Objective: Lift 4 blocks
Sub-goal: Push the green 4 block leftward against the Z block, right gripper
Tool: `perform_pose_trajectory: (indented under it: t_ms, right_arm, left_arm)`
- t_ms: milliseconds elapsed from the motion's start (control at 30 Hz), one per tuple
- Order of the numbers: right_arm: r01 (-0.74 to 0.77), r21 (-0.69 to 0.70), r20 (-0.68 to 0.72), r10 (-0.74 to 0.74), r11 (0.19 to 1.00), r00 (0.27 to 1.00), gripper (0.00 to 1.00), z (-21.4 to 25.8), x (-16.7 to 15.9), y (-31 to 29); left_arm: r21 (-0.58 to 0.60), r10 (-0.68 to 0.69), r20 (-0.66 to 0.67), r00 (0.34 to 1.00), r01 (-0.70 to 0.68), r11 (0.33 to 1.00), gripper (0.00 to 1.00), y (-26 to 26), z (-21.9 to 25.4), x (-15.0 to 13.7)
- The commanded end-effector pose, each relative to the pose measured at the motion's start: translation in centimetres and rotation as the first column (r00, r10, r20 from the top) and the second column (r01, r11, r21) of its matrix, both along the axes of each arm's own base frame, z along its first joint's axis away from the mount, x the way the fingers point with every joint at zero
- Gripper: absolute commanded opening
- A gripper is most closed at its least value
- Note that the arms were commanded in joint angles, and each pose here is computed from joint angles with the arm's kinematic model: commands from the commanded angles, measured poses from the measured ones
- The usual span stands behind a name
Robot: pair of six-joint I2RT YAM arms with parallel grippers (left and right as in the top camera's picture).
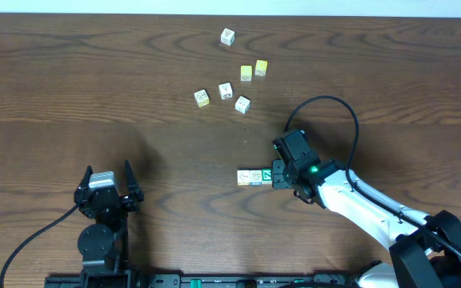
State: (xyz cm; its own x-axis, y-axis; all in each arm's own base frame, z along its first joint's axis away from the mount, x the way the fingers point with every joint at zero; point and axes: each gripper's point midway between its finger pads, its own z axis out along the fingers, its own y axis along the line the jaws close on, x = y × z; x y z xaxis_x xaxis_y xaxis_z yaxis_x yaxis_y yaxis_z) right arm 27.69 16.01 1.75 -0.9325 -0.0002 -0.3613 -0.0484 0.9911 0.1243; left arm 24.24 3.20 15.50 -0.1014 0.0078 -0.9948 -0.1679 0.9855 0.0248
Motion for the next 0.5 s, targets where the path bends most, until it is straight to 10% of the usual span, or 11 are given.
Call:
perform_pose_trajectory:
  t_ms: [0, 467]
  right_arm:
    - [0.006, -0.016, -0.010, -0.006, 1.000, 1.000, 0.35, -0.56, -0.34, -0.11]
    - [0.006, -0.016, -0.011, -0.006, 1.000, 1.000, 0.38, -0.56, -0.36, -0.12]
  left_arm:
    - [-0.005, 0.018, -0.053, 0.998, -0.018, 1.000, 0.75, 0.33, -1.78, -0.14]
    - [-0.005, 0.018, -0.053, 0.998, -0.018, 1.000, 0.76, 0.33, -1.78, -0.14]
